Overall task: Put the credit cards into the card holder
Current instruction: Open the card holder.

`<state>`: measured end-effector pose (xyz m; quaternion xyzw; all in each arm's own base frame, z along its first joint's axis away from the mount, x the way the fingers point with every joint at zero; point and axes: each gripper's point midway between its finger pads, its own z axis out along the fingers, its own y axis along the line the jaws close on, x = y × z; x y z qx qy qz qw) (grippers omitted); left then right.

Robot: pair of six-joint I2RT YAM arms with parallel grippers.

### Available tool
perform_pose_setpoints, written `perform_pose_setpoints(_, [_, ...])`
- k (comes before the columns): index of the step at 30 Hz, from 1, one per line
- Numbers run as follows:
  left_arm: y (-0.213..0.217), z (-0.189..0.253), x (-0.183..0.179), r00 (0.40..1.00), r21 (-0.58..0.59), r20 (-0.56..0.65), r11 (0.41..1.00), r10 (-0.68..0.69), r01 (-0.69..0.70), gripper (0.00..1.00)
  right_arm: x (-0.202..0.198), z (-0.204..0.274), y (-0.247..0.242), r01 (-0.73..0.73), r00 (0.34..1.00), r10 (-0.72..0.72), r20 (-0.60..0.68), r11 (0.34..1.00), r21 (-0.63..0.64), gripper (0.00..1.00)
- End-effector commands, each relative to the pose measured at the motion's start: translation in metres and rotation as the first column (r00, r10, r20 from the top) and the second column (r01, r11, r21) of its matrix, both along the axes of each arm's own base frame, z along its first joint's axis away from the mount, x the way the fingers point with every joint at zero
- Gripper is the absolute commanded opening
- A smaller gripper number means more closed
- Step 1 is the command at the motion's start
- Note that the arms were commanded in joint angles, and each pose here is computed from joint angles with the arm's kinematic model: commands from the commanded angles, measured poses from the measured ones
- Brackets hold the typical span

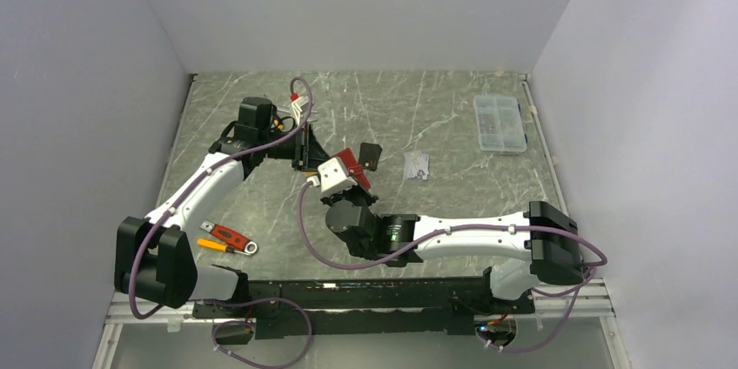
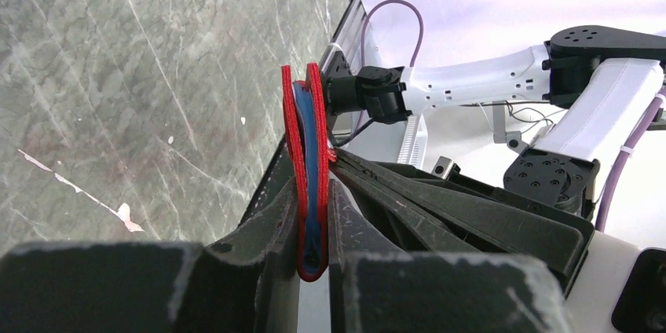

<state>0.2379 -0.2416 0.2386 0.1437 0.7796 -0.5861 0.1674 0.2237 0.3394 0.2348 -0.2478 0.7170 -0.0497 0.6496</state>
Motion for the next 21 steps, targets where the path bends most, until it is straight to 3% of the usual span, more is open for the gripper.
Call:
perform_pose_setpoints(1, [0.000, 0.019, -0.020, 0.998, -0.060, 0.005, 0.996, -0.067, 0.067, 0.03, 0.013, 0.021, -0.013, 0.086, 0.995, -0.089, 0.036, 0.993, 0.087, 0.00])
perform_pose_setpoints(15, [0.000, 0.021, -0.025, 0.997, -0.070, 0.010, 0.995, -0.072, 0.073, 0.03, 0.026, 0.033, -0.047, 0.155, 0.987, -0.162, 0.019, 0.967, 0.204, 0.00])
perform_pose_setpoints(21, [0.000, 0.012, -0.023, 0.998, -0.043, 0.026, 0.997, -0.060, 0.061, 0.04, 0.019, 0.027, -0.045, 0.133, 0.990, -0.116, -0.077, 0.950, 0.282, 0.01])
